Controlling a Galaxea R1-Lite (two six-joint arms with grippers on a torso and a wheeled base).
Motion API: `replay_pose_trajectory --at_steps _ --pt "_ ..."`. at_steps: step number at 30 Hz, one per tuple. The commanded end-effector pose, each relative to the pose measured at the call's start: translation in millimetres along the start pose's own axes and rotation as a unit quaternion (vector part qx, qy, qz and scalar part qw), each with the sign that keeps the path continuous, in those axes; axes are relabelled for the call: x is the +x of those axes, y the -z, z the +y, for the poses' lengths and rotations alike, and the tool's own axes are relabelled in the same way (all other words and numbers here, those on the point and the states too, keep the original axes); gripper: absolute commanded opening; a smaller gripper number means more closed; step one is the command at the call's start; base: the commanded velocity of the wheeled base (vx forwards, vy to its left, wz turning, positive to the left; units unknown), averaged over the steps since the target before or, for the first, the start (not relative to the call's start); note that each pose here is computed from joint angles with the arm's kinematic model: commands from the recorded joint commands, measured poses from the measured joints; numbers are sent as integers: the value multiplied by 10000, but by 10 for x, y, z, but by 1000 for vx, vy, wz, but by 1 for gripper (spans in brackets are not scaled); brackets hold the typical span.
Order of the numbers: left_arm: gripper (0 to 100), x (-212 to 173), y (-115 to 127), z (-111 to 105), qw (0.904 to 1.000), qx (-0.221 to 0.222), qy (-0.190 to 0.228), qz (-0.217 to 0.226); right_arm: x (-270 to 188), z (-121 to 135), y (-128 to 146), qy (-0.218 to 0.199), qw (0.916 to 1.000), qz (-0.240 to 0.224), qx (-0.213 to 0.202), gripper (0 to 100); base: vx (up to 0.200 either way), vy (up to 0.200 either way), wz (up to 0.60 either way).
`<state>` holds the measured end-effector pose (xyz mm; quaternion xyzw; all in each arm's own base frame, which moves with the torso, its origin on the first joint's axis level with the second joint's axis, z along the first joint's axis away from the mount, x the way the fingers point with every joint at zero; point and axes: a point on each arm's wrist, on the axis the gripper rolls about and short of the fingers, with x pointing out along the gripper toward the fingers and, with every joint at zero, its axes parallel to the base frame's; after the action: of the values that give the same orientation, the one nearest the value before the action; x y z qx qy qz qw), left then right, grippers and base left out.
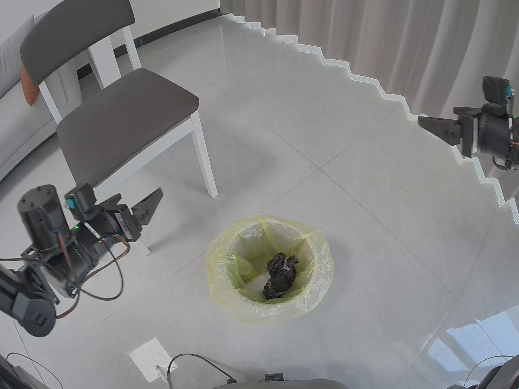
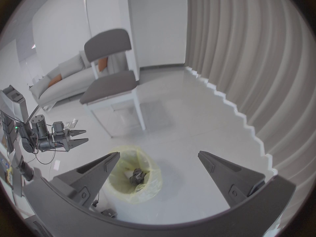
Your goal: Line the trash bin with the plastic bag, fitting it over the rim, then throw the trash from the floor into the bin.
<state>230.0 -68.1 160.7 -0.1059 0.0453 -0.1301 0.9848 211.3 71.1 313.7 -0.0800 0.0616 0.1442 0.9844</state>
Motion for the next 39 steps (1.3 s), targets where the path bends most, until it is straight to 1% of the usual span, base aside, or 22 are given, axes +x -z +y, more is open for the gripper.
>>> replay_pose_trajectory --at_steps 1,5,7,9,10,15,18,20,23,25,28,29,30,31,33,34,36,37,39 --pt "100 -1406 -644 -66 9966 129 105 -810 -1182 -146 226 589 9934 -981 80 100 0 0 0" --pt "100 -1793 -593 -69 9968 128 92 -789 -1473 -93 446 618 9917 -1117 123 100 0 0 0" --pt "100 -2000 -532 -63 9966 136 97 -811 -1675 -60 581 656 9894 -1284 172 100 0 0 0" --pt "100 -2076 -512 -62 9963 137 103 -841 -1745 -46 632 662 9885 -1344 178 100 0 0 0" --pt "100 -2260 -448 -54 9961 138 100 -865 -1922 -10 795 742 9860 -1487 172 100 0 0 0" --pt "100 -2554 -302 -35 9949 144 51 -1000 -2216 81 1129 1084 9776 -1799 151 100 0 0 0" --pt "100 -2713 -202 -23 9938 149 56 -1100 -2333 144 1317 1022 9743 -1995 224 100 0 0 0" --pt "100 -2811 -114 -9 9940 147 46 -1087 -2400 193 1449 1027 9721 -2089 281 100 0 0 0" --pt "100 -2918 2 1 9934 153 -38 -1136 -2464 267 1637 971 9722 -2092 393 100 0 0 0" --pt "100 -2948 64 9 9931 141 -151 -1152 -2511 317 1724 907 9721 -2107 480 100 0 0 0" --pt "100 -2917 108 29 9930 94 -391 -1112 -2581 374 1841 716 9706 -2140 842 100 0 0 0" --pt "100 -2901 131 37 9927 108 -508 -1088 -2555 378 1890 541 9724 -2027 1024 100 0 0 0" --pt "100 -2892 144 34 9924 125 -572 -1085 -2529 376 1922 447 9736 -1935 1122 100 0 0 0" --pt "100 -2859 200 31 9915 156 -784 -1025 -2458 371 1973 170 9754 -1717 1372 100 0 0 0" --pt "100 -2828 257 39 9909 258 -935 -934 -2374 373 2043 -251 9772 -1463 1520 100 0 0 0" --pt "100 -2808 293 50 9912 291 -969 -859 -2351 377 2074 -344 9774 -1406 1538 100 0 0 0" --pt "100 -2800 307 54 9909 304 -1004 -840 -2336 377 2097 -358 9778 -1369 1547 100 0 0 0" --pt "100 -2766 365 75 9906 273 -1092 -782 -2282 392 2226 -280 9792 -1351 1487 100 0 0 0" --pt "100 -2734 416 96 9898 279 -1199 -715 -2241 399 2323 -181 9791 -1457 1410 100 0 0 0"
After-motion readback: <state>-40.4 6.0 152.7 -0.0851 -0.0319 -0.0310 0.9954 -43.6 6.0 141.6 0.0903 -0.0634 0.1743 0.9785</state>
